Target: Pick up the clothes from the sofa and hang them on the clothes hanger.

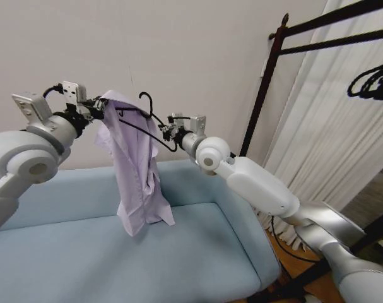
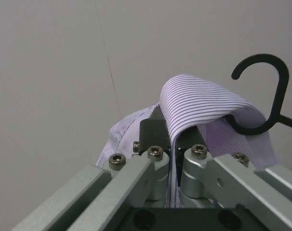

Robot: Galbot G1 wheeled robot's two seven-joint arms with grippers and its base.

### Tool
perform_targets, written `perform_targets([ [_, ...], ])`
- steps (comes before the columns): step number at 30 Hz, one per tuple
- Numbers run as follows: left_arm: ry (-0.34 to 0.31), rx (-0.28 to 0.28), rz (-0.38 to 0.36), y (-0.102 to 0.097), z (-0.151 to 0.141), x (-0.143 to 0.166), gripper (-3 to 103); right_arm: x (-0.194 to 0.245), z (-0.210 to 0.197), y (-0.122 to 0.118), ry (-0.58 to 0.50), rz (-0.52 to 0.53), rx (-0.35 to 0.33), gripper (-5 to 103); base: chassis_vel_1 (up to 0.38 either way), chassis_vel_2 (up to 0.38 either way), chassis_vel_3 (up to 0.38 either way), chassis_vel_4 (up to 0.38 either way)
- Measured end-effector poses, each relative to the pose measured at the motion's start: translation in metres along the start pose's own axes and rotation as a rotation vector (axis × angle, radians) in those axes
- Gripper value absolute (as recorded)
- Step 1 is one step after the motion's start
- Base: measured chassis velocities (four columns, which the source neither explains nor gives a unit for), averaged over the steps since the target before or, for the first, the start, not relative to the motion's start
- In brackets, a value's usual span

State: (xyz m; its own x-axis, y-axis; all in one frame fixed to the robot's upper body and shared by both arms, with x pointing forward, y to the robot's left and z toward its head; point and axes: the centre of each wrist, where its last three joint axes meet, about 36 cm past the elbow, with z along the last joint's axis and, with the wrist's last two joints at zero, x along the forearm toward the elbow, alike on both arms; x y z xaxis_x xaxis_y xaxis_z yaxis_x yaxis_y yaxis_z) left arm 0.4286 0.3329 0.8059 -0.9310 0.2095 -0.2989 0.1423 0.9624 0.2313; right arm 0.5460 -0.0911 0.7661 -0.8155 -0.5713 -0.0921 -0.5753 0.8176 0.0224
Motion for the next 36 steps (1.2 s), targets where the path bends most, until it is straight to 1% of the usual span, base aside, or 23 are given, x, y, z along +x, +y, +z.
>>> perform_targets([
  [5,0.002,0.000,0.002,-0.002,0.005,0.000,1,0.010,-0.006,-0.009,-0.012,0.003,0.017,2,0.000,0.000,0.000,0.000],
  [8,0.004,-0.002,0.007,-0.005,0.009,0.000,1,0.015,-0.013,-0.009,-0.023,-0.002,0.023,2,0.000,0.000,0.000,0.000],
  [17,0.024,-0.023,0.044,-0.023,0.031,0.002,1,0.026,-0.045,0.002,-0.070,-0.044,0.047,2,0.000,0.000,0.000,0.000],
  [19,0.026,-0.029,0.046,-0.025,0.033,0.003,1,0.027,-0.047,0.004,-0.073,-0.049,0.048,2,0.000,0.000,0.000,0.000],
  [23,0.030,-0.042,0.054,-0.029,0.038,0.005,1,0.028,-0.056,0.015,-0.084,-0.078,0.048,2,0.000,0.000,0.000,0.000],
  [27,0.032,-0.052,0.053,-0.032,0.041,0.008,1,0.028,-0.062,0.020,-0.090,-0.091,0.052,2,0.000,0.000,0.000,0.000],
  [28,0.032,-0.061,0.049,-0.033,0.042,0.009,-2,0.028,-0.064,0.021,-0.093,-0.094,0.054,2,0.000,0.000,0.000,0.000],
  [31,0.029,-0.065,0.045,-0.035,0.043,0.011,-1,0.027,-0.069,0.022,-0.095,-0.097,0.057,2,0.000,0.000,0.000,0.000],
  [35,0.016,-0.062,0.032,-0.036,0.041,0.015,19,0.029,-0.072,0.022,-0.089,-0.101,0.067,2,0.000,0.000,0.000,0.000],
  [36,0.013,-0.062,0.029,-0.035,0.041,0.015,19,0.030,-0.072,0.022,-0.088,-0.104,0.070,2,0.000,0.000,0.000,0.000],
])
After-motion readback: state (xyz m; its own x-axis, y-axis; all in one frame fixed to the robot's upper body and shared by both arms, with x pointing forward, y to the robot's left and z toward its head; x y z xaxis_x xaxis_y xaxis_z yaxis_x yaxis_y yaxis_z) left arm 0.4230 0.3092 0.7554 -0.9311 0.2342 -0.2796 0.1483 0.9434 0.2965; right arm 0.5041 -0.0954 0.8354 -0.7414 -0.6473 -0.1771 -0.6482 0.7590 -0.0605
